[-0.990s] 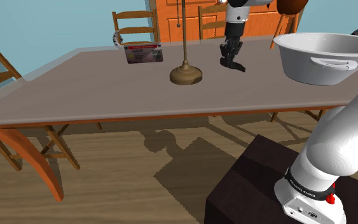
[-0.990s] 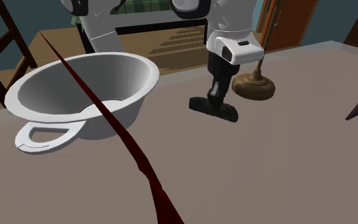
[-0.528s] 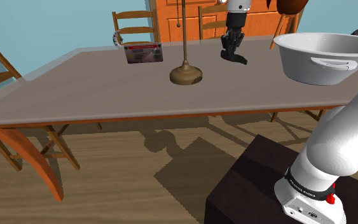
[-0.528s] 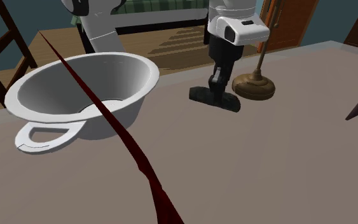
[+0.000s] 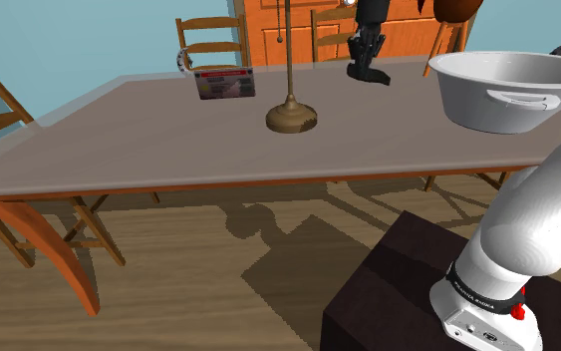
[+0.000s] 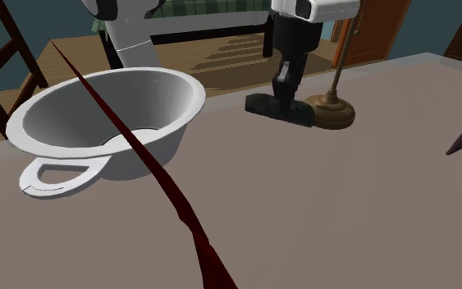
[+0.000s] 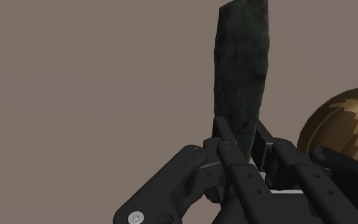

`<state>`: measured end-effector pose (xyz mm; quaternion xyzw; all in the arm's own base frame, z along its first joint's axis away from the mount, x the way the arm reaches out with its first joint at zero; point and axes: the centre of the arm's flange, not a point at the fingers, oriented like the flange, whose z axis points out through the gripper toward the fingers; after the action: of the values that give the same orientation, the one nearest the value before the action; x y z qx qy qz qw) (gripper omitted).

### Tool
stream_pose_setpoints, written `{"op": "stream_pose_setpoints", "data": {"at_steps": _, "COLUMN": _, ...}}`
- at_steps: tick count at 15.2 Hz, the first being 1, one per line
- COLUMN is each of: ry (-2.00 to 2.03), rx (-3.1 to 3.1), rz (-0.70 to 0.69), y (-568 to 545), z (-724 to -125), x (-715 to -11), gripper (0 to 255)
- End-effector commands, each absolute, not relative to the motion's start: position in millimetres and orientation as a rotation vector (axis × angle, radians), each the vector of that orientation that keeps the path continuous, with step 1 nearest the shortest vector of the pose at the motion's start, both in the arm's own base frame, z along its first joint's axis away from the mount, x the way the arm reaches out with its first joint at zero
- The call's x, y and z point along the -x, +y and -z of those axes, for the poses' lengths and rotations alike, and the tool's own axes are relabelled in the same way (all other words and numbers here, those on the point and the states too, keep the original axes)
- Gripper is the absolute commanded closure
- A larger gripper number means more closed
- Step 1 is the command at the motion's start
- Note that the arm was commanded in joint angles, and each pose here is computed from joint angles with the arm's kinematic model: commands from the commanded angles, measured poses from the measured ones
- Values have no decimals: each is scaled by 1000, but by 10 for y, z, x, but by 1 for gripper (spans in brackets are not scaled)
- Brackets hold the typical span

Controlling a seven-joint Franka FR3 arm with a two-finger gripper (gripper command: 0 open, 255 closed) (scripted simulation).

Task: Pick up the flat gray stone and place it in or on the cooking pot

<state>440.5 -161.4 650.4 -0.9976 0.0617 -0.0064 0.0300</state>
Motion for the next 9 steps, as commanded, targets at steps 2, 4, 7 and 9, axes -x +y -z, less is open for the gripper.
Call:
{"op": "stream_pose_setpoints", "data": {"at_steps": 2, "ry": 190, "rx": 3076, "rz": 19, "y": -1629, "z": -6662, "x": -4413, "gripper": 255}}
{"op": "stream_pose_setpoints", "data": {"at_steps": 4, "ry": 190, "rx": 3076, "rz": 19, "y": -1629, "z": -6768, "x": -4413, "gripper": 255}}
{"op": "stream_pose_setpoints", "data": {"at_steps": 7, "ry": 190, "rx": 3076, "rz": 19, "y": -1629, "z": -6926, "x": -4413, "gripper": 255}}
{"op": "stream_pose_setpoints", "data": {"at_steps": 9, "ry": 190, "rx": 3076, "rz": 19, "y": -1629, "z": -7032, "x": -4413, "gripper": 255}}
